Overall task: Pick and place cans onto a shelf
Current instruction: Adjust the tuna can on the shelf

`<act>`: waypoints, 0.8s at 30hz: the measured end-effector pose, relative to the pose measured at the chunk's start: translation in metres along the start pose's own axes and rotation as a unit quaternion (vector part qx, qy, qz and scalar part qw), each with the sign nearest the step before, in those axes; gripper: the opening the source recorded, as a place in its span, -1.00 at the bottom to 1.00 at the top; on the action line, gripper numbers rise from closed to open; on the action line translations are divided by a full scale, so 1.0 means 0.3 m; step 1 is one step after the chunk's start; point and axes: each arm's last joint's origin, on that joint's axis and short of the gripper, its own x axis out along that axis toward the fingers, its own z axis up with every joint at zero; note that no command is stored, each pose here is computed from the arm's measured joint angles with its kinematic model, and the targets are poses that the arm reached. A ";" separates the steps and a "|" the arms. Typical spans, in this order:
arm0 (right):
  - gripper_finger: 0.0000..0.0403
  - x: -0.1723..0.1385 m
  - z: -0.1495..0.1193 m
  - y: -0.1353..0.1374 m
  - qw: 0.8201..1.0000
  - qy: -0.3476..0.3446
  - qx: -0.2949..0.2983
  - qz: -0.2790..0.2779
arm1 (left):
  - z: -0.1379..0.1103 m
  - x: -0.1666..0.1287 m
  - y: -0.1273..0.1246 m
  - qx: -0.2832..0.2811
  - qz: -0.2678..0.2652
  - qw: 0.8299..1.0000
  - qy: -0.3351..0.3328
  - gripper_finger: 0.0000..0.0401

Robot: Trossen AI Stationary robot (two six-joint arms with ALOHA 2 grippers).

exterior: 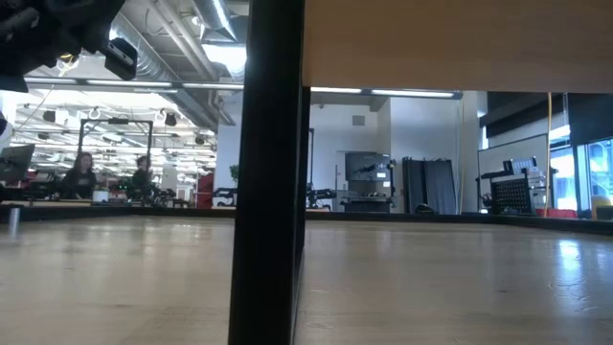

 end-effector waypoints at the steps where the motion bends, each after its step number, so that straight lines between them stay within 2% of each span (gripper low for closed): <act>1: -0.63 -0.003 0.000 0.000 1.000 -0.001 0.004 0.001 | 0.000 0.000 0.000 0.000 0.000 1.000 0.000 -1.00; 14: -0.63 -0.013 0.028 0.024 0.999 -0.035 -0.010 0.037 | 0.000 0.000 0.000 0.000 0.000 1.000 0.000 -1.00; 24: -0.63 -0.013 0.031 0.023 0.998 -0.049 -0.005 0.027 | 0.000 0.000 0.000 0.001 0.000 1.000 0.000 -1.00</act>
